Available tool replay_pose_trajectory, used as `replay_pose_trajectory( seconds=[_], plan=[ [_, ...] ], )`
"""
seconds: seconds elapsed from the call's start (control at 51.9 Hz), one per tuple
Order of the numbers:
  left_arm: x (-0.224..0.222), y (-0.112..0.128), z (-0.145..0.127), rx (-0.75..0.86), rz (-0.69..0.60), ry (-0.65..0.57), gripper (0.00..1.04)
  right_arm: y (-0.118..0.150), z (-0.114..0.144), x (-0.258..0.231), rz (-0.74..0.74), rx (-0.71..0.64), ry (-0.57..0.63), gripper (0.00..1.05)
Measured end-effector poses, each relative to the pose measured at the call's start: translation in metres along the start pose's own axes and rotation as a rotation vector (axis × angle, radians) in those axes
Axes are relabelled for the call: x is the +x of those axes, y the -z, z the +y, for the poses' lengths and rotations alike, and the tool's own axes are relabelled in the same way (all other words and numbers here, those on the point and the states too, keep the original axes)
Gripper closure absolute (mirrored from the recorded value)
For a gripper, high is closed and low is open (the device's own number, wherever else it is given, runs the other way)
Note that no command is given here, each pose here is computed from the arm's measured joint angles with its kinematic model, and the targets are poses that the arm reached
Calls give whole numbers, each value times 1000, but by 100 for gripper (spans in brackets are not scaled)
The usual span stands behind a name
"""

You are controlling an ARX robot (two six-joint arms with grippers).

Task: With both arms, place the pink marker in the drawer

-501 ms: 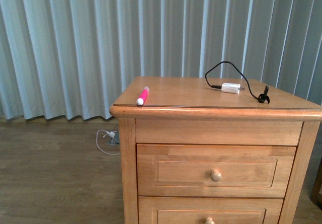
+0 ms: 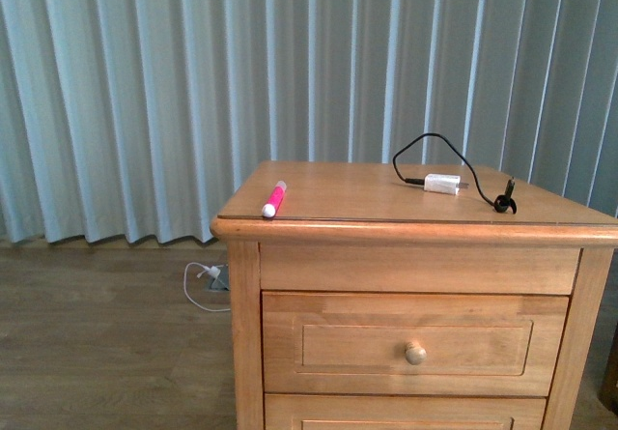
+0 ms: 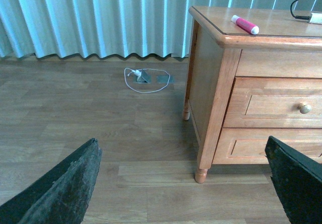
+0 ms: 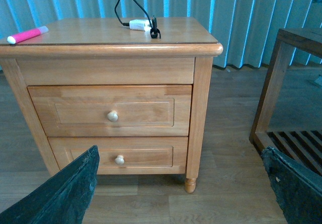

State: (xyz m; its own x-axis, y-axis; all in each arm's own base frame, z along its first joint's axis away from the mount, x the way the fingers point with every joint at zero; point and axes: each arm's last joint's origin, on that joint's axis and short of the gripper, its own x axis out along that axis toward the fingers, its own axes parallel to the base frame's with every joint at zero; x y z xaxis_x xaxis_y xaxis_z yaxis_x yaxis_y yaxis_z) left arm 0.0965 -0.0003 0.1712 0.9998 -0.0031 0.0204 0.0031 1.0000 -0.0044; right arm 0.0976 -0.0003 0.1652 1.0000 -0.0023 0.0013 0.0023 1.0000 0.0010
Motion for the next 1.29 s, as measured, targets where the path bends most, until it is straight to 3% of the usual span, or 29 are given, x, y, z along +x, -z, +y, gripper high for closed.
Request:
replay_pose_trajectory(
  seconds=[0.54, 0.674, 0.752, 1.021, 1.291],
  plan=[
    [0, 0, 0, 0, 0, 0, 6, 0, 0, 0, 0, 0, 0, 8],
    [0, 0, 0, 0, 0, 0, 6, 2, 3, 6, 182, 16, -143, 8],
    [0, 0, 0, 0, 0, 0, 6, 3, 11, 19, 238, 4, -170, 8],
    [0, 0, 0, 0, 0, 0, 6, -13, 49, 86, 228, -25, -195, 8],
    [0, 0, 0, 0, 0, 0, 6, 9, 79, 169, 320, -49, -122, 8]
  ],
)
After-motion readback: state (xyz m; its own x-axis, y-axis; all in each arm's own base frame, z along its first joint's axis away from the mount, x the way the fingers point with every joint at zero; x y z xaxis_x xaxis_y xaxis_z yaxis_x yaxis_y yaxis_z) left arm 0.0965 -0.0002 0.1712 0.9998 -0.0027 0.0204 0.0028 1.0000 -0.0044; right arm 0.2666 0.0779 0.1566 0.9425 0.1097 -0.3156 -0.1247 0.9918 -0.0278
